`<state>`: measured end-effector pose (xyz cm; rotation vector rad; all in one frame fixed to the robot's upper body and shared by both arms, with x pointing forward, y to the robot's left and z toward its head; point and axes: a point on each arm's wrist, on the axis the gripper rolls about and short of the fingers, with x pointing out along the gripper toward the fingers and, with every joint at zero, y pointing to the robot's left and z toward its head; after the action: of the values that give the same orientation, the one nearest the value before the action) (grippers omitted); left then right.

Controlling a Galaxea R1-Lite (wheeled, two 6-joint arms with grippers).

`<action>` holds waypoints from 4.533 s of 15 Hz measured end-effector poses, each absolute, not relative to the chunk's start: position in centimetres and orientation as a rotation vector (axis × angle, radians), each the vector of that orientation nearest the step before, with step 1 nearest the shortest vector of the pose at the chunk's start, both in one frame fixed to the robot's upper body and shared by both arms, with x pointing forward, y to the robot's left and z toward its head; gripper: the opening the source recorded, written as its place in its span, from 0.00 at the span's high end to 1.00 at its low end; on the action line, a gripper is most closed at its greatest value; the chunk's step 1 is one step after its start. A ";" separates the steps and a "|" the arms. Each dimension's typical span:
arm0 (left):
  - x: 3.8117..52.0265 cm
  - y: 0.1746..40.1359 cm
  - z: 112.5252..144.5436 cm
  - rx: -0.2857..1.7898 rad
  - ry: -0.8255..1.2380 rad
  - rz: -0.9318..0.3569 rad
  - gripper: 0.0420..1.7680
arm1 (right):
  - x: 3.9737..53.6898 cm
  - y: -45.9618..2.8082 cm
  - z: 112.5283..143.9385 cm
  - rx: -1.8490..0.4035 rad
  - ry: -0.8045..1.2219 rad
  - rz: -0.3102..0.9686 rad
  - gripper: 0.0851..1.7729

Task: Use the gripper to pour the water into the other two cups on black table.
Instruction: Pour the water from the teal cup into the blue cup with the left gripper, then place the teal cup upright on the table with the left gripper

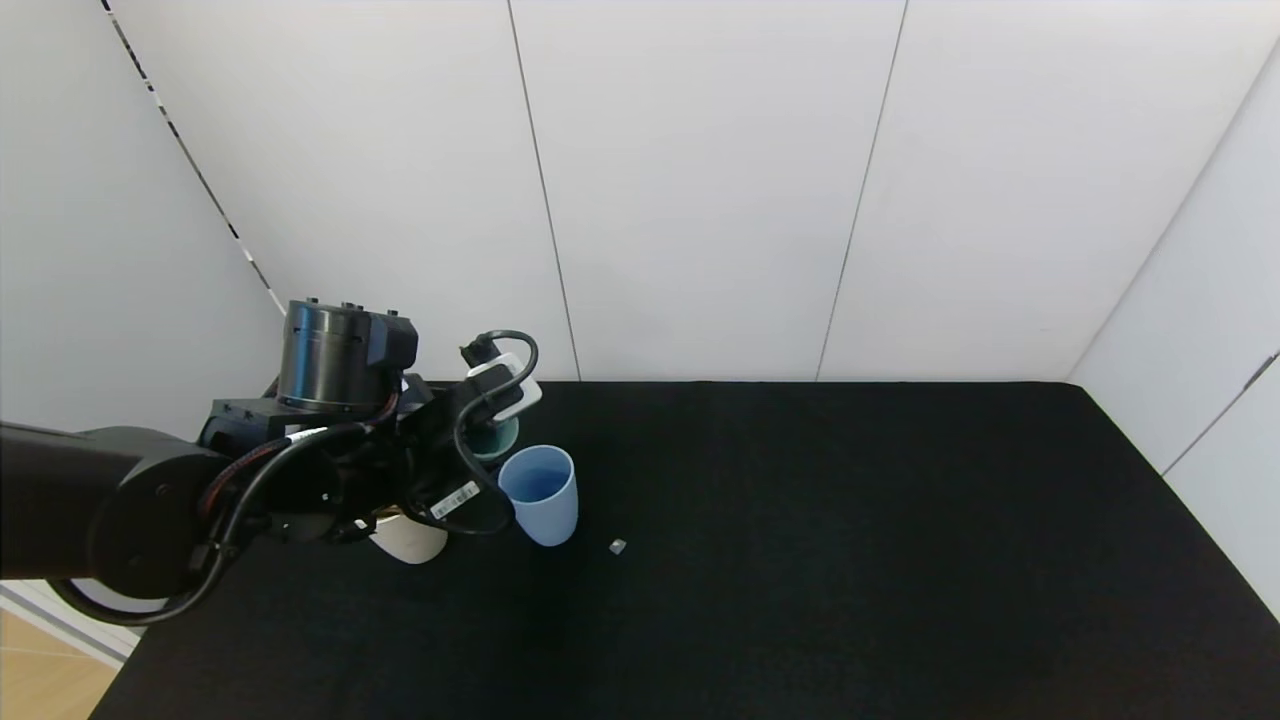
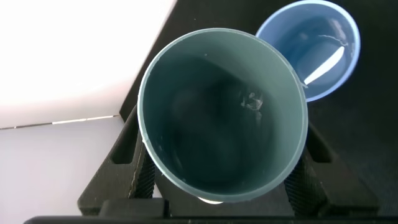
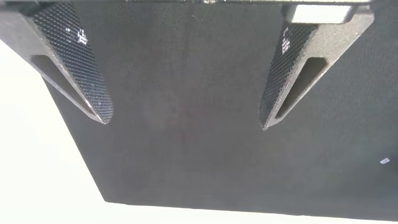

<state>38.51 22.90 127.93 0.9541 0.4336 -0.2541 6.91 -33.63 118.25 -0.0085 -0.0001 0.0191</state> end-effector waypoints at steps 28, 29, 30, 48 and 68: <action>39.9 21.1 126.8 1.331 0.525 -0.118 0.36 | 6.9 -33.6 118.2 -0.009 0.000 0.019 0.04; 39.9 21.1 126.8 1.342 0.528 -0.115 0.36 | 6.9 -33.6 118.2 -0.009 0.000 0.019 0.04; 40.0 21.1 126.8 1.349 0.528 -0.112 0.36 | 6.9 -33.6 118.2 -0.009 0.000 0.019 0.04; 40.0 20.7 127.7 1.375 0.496 -0.090 0.36 | 6.9 -33.6 118.2 -0.009 0.000 0.020 0.04; 46.7 22.4 129.4 0.656 0.387 0.045 0.36 | 6.9 -33.6 118.2 -0.009 0.000 0.019 0.04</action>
<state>46.74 22.39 129.37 0.6560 0.3873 0.0448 6.91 -33.62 118.25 -0.0089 -0.0001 0.0187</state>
